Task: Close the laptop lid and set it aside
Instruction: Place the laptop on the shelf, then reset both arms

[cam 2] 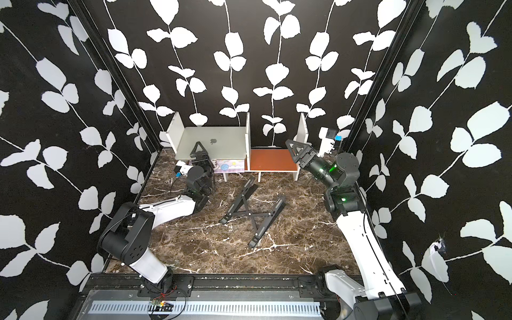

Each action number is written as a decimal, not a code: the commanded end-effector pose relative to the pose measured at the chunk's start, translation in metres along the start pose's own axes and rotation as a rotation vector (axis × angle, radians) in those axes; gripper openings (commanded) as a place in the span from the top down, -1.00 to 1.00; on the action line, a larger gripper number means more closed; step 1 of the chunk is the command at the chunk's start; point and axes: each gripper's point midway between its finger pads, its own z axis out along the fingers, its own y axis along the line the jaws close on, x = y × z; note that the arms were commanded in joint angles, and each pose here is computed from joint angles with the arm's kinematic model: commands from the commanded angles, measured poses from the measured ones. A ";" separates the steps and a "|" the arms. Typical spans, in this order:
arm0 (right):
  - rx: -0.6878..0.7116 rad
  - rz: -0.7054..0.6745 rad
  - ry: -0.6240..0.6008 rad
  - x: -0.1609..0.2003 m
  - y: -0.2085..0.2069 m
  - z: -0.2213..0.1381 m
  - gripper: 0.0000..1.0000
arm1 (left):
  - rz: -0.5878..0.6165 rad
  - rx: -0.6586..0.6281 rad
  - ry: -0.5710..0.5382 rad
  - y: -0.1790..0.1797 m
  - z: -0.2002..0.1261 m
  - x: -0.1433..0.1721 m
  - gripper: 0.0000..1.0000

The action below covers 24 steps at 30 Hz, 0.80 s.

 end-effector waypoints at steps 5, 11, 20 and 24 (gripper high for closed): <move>-0.039 -0.032 -0.043 -0.008 0.012 -0.006 -0.38 | -0.012 -0.022 0.013 -0.003 -0.013 -0.013 -0.97; -0.040 -0.031 -0.044 -0.007 0.013 -0.008 -0.38 | 0.009 -0.084 0.039 0.012 -0.034 -0.023 -0.97; -0.033 -0.025 -0.038 -0.003 0.010 -0.012 -0.38 | 0.038 -0.101 0.159 0.019 -0.076 -0.032 -0.97; -0.023 -0.019 -0.041 0.001 0.006 -0.016 -0.38 | 0.076 -0.112 0.199 0.024 -0.107 -0.047 -0.97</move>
